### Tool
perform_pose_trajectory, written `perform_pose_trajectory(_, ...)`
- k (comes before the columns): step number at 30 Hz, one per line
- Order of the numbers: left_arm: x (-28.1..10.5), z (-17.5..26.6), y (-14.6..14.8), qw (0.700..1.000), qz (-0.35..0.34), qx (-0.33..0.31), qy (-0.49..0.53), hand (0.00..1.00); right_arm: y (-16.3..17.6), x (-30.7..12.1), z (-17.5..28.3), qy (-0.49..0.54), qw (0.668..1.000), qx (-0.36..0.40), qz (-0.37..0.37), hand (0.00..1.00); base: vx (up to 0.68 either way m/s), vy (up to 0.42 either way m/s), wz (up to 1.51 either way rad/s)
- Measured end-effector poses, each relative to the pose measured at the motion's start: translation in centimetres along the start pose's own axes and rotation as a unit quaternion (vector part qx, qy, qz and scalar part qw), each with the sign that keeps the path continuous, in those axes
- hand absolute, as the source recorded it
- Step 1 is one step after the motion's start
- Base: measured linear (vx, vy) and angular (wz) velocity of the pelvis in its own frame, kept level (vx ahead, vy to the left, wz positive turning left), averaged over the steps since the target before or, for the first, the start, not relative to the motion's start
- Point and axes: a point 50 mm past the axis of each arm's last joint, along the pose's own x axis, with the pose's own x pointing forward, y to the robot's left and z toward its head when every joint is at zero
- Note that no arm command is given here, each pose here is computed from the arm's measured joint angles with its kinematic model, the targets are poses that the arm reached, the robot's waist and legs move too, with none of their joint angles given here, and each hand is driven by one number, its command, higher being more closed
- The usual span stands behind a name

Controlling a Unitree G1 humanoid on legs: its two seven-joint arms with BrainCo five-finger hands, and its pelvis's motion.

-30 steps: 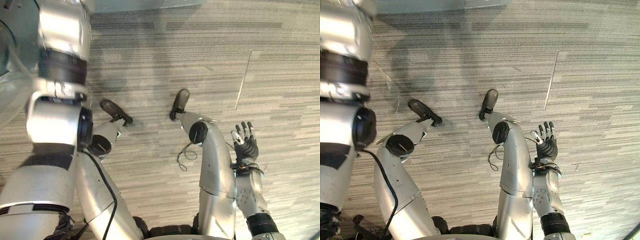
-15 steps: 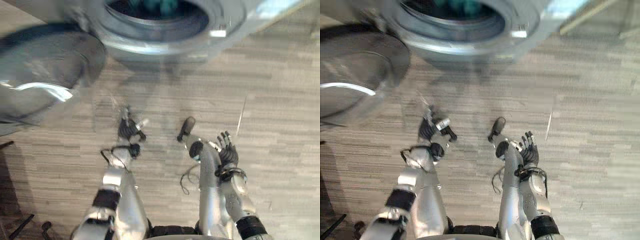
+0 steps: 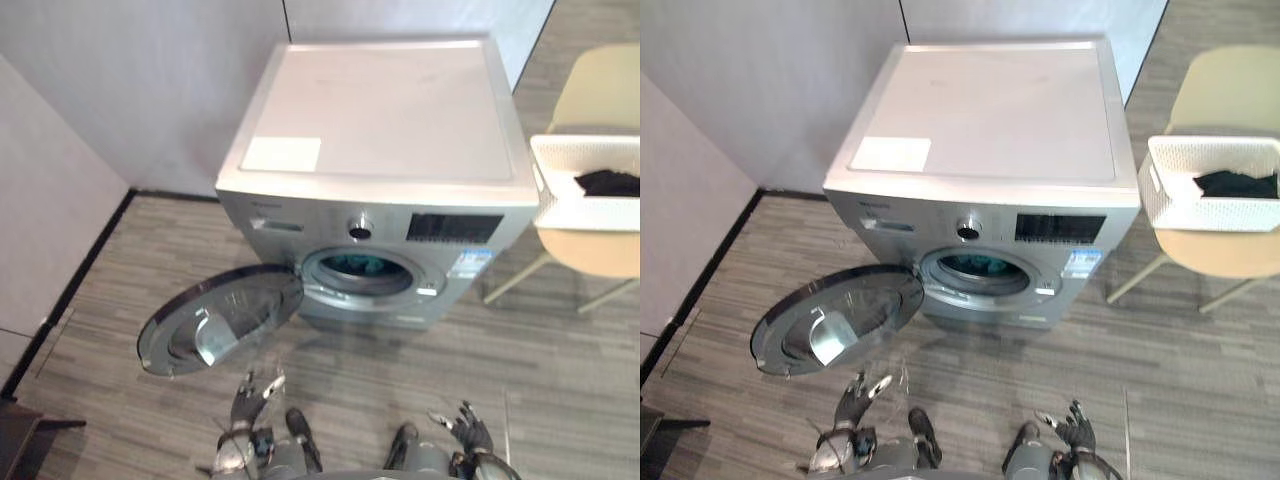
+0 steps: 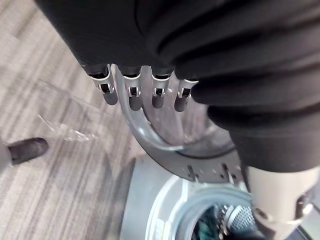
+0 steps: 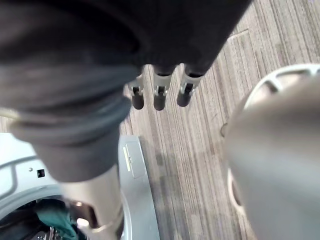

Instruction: Pick up the laundry basket with both hands and put the clothes into the washing machine.

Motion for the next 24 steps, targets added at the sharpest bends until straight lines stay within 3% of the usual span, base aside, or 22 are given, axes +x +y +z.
perform_pose_trajectory(6,-1.0,-3.7,1.6,0.996,0.037,0.001,0.085,0.0,-1.0,-0.8,-3.1,0.07,0.995,0.059,-0.045,0.0,0.16,0.033,0.05)
perform_pose_trajectory(13,-1.4,-4.9,1.9,0.993,0.029,-0.018,0.117,0.0,0.2,-0.5,-3.6,0.094,0.989,0.115,-0.021,0.0,0.01,0.0,0.01)
perform_pose_trajectory(24,-0.9,-4.3,1.6,0.993,0.021,-0.006,0.113,0.0,-0.2,-0.6,-3.5,0.084,0.99,0.117,-0.007,0.0,0.01,0.008,-0.12)
